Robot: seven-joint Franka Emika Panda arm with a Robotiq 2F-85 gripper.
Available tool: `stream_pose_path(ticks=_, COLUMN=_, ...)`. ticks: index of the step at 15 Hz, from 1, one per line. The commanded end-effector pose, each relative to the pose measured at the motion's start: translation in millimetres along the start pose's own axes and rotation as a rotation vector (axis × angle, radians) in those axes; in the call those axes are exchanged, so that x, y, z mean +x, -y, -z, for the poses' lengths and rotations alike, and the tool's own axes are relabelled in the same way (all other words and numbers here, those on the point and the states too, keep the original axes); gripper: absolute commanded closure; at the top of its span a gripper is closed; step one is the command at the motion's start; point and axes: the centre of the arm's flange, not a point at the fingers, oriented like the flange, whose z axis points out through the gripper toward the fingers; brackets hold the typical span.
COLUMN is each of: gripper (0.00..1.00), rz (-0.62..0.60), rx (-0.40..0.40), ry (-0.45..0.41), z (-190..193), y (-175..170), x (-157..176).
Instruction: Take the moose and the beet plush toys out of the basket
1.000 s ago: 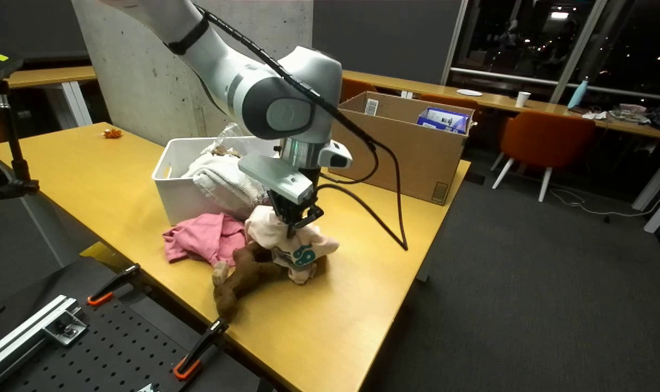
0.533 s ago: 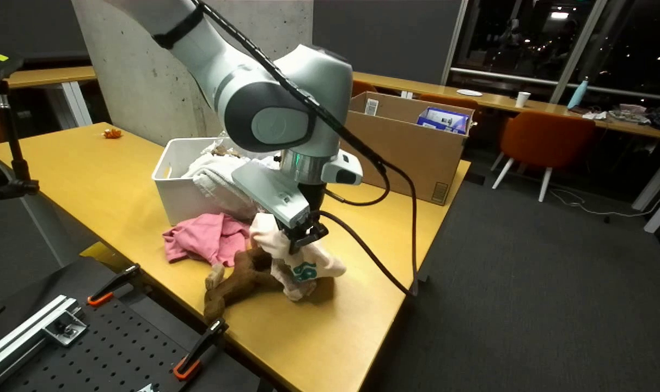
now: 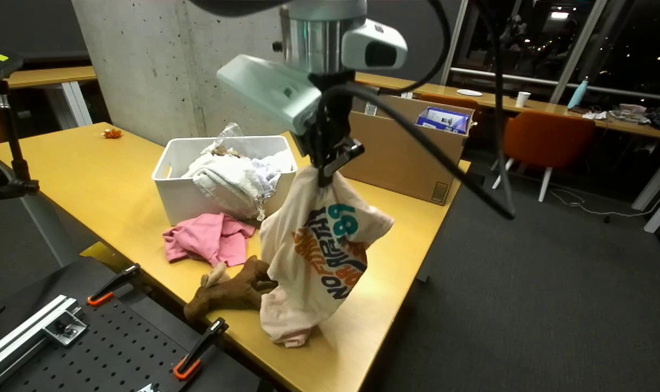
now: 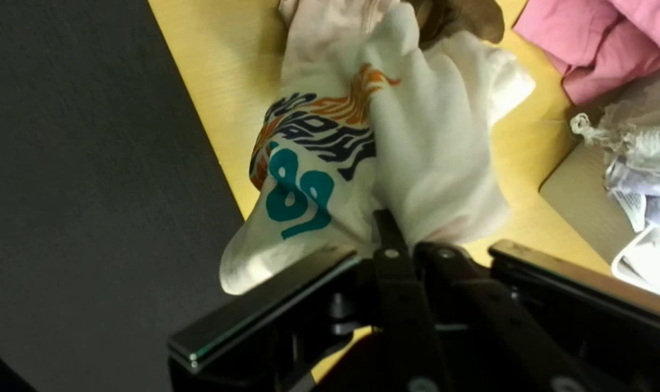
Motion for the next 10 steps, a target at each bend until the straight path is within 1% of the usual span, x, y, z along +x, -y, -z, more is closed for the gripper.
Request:
stream_pose_path(ticks=1, gripper=0.99, rz=-0.012, rx=0.004, ry=-0.082, z=61, y=-9, x=13)
stream_pose_path(ticks=4, gripper=0.99, rz=0.005, rx=-0.003, ry=-0.154, z=108, y=-10, x=28)
stream_pose_path(ticks=5, gripper=0.99, rz=0.010, rx=-0.003, ry=-0.173, z=118, y=-9, x=33)
stream_pose_path(ticks=7, gripper=0.99, rz=0.032, rx=0.001, ry=-0.212, z=142, y=1, x=52)
stream_pose_path(ticks=8, gripper=0.99, rz=0.045, rx=0.007, ry=-0.226, z=153, y=8, x=63)
stream_pose_path(ticks=10, gripper=0.99, rz=0.085, rx=0.052, ry=-0.244, z=168, y=25, x=87)
